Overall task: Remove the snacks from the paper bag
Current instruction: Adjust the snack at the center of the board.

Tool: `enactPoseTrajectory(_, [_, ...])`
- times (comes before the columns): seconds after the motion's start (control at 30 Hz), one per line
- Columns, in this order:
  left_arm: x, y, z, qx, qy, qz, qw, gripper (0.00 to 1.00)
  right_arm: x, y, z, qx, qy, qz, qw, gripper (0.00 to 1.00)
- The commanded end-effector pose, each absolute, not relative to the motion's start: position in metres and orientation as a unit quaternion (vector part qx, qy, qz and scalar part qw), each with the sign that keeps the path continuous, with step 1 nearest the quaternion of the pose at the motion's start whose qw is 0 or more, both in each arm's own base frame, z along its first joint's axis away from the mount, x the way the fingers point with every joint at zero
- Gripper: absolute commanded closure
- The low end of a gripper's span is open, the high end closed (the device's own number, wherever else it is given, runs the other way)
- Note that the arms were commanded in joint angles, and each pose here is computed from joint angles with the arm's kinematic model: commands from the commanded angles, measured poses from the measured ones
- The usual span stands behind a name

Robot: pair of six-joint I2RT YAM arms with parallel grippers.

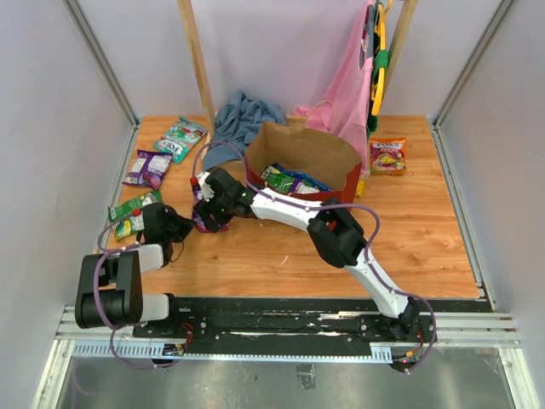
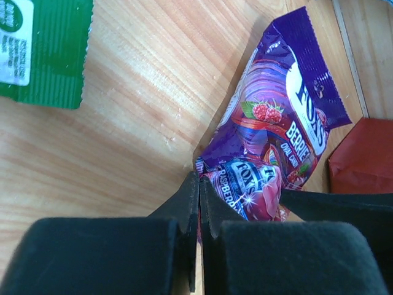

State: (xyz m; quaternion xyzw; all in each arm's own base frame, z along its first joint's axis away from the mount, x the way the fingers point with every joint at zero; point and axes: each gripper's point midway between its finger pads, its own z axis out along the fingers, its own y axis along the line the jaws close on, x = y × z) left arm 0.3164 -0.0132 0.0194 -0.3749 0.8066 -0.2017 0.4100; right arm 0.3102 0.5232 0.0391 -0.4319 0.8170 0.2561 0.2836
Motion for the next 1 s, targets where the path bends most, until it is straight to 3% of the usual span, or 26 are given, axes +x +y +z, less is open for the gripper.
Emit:
enactPoseTrajectory(0.0, [0.303,-0.010,0.020,-0.385,0.815,-0.181,0.393,0.99,0.291,0.478,-0.017,-0.410,0.869,0.211,0.179,0.32])
enactPoseTrajectory(0.27, [0.262,0.010,0.024,-0.431,0.807,-0.115,0.387,1.00,0.311,0.464,-0.025,-0.336,0.906,0.194,0.173,0.32])
enactPoseTrajectory(0.67, [0.249,-0.001,0.050,-0.424,0.796,-0.151,0.405,0.99,0.317,0.459,-0.020,-0.299,0.919,0.198,0.163,0.33])
enactPoseTrajectory(0.87, [0.270,-0.011,0.089,-0.370,0.787,-0.195,0.454,0.72,0.313,0.481,0.045,-0.341,0.881,0.237,0.225,0.30])
enactPoseTrajectory(0.97, [0.280,-0.012,0.113,-0.350,0.782,-0.203,0.475,0.65,0.323,0.477,0.090,-0.349,0.867,0.228,0.272,0.29])
